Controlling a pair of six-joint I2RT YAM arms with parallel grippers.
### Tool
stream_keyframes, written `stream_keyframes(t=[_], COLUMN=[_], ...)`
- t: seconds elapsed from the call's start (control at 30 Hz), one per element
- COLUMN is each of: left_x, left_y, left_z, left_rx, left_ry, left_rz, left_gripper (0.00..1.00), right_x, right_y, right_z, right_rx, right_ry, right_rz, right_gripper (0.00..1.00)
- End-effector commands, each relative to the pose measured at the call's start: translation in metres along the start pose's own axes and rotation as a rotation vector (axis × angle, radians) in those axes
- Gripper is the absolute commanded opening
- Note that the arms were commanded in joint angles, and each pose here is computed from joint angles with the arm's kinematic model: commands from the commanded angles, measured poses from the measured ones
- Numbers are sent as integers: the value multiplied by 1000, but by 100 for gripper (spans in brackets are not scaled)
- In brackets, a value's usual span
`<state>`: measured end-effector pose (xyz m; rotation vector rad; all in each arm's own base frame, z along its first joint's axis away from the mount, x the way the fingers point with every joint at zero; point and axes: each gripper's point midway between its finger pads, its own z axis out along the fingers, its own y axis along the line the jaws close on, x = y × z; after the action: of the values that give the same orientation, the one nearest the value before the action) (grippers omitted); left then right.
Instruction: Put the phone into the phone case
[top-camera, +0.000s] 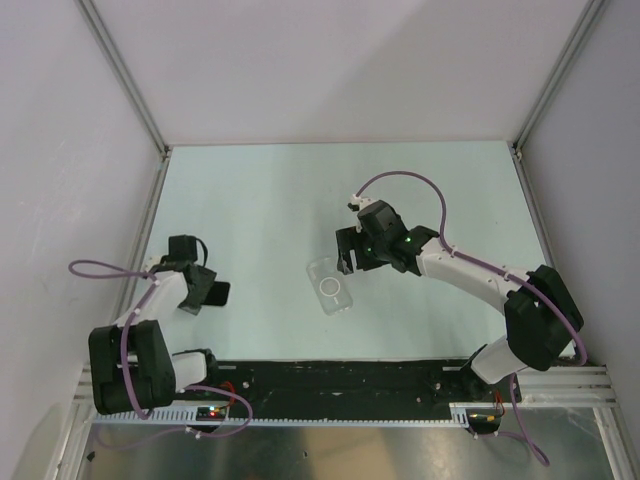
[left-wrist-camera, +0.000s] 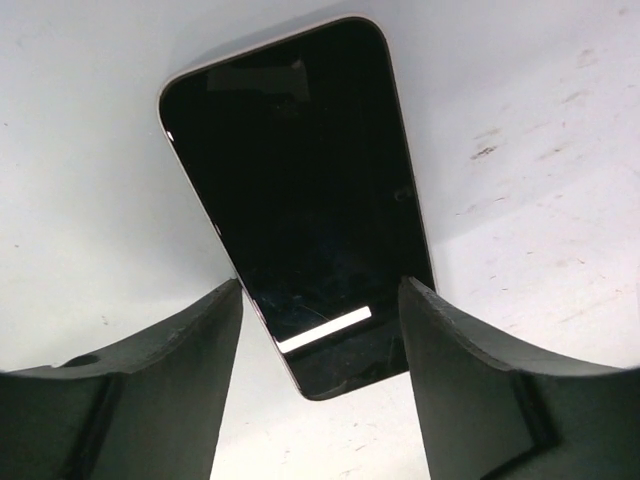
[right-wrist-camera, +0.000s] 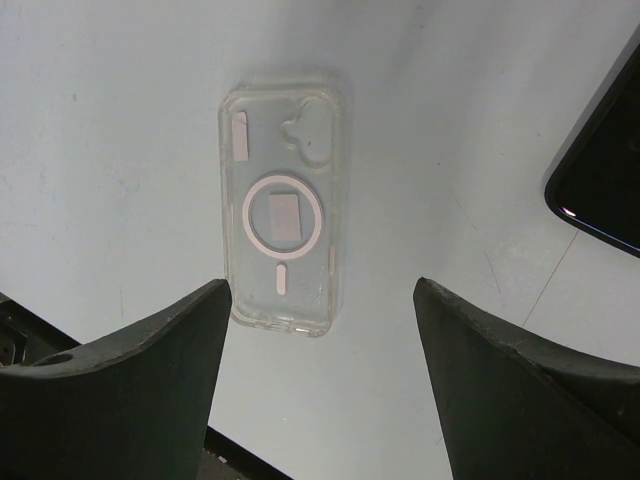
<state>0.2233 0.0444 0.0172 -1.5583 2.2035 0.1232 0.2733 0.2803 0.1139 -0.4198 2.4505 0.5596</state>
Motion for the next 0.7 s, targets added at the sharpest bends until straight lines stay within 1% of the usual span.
stream_keyframes(t=[0.0, 0.13, 0.2, 0.33, 0.6, 0.63, 0.67], left_x=[25, 20, 16, 6, 0, 0, 0], left_y=[13, 3, -1, -3, 12, 14, 14], left_z=[0, -3, -5, -7, 3, 4, 6], left_rx=[-59, -40, -39, -93, -285, -296, -305], left_ry=[85, 76, 65, 36, 11, 7, 4], left_rz=[-74, -157, -191, -243, -258, -258, -255], left_gripper=[73, 83, 86, 93, 94, 94, 90], right_x=[-12, -11, -11, -9, -7, -7, -7], right_y=[5, 6, 7, 7, 7, 7, 7], right_z=[-4, -2, -1, -1, -2, -3, -3], right_rx=[-26, -34, -37, -39, -43, -45, -45], right_ry=[-45, -40, -38, -32, -33, -34, -35], right_rz=[5, 8, 9, 10, 10, 9, 10], right_gripper=[79, 80, 79, 79, 79, 79, 79])
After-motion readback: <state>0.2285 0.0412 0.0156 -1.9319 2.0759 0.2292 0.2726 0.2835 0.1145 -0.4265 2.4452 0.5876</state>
